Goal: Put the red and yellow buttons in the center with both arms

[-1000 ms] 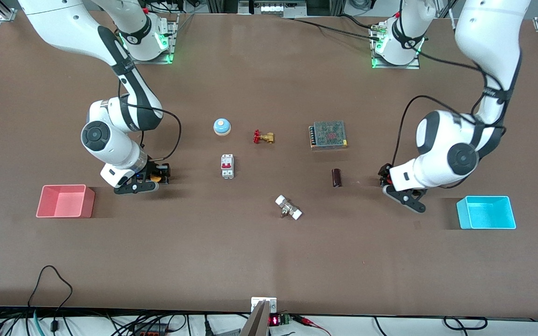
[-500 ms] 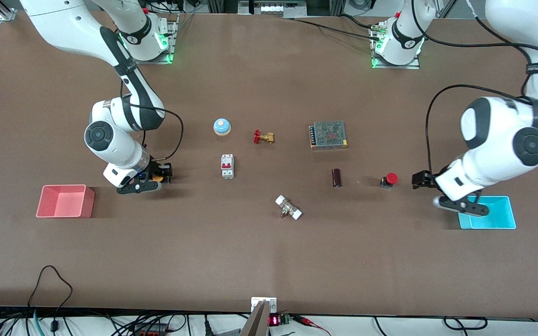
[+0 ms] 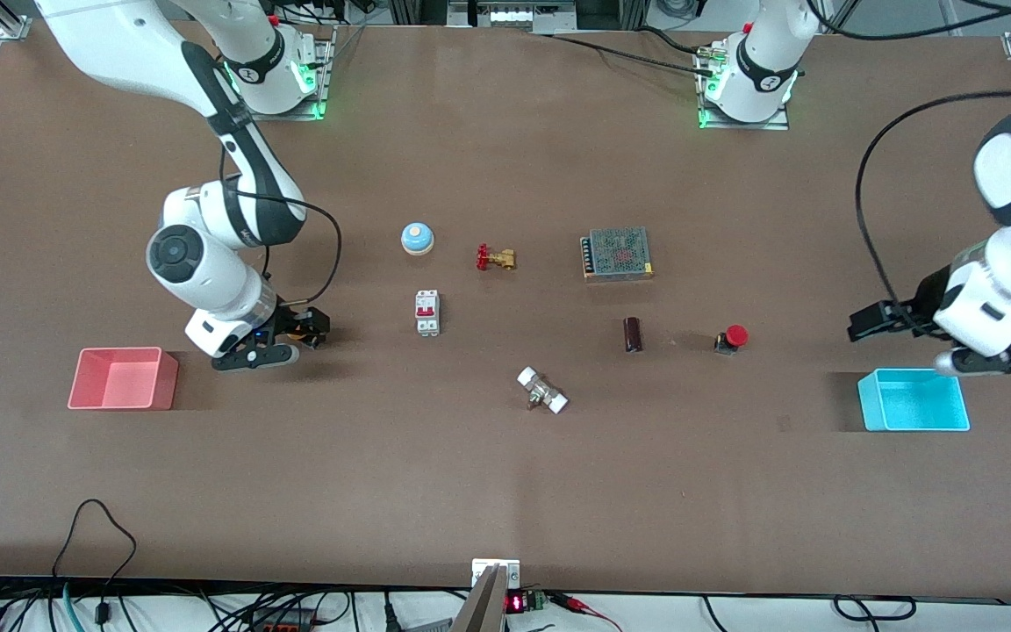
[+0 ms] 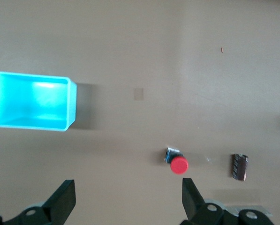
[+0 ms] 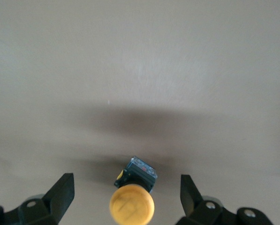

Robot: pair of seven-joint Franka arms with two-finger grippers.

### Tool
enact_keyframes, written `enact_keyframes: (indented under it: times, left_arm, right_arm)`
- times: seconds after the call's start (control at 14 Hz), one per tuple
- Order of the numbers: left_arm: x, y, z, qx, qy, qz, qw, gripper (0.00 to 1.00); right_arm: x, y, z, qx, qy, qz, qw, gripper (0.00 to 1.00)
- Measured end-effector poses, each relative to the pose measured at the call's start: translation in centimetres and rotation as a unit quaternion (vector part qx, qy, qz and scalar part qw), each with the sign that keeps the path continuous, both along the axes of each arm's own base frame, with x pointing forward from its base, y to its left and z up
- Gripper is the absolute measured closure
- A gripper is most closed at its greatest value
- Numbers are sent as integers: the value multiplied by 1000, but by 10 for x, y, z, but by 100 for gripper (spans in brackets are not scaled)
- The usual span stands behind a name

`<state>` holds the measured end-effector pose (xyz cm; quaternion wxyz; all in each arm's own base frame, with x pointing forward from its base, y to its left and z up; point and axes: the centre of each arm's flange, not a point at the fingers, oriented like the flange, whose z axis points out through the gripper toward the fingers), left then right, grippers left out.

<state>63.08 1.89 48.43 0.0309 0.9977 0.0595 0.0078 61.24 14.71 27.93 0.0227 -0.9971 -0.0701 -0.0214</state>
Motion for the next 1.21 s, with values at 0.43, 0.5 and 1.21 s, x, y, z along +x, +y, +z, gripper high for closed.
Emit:
enact_keyframes:
  times: [0.43,0.5,1.21]
  left_arm:
    - [-17,10,92,-7,3,-1,1000,0]
    - [-19,9,94,-7,8,-6,1000,0]
    - [-27,3,97,0,27,-18,999,0]
  right_arm:
    - [-12,-101,300,-21,6,-69,997,0]
    - [-26,-116,327,-34,16,-77,996,0]
    - [-21,-157,324,-43,49,-109,992,0]
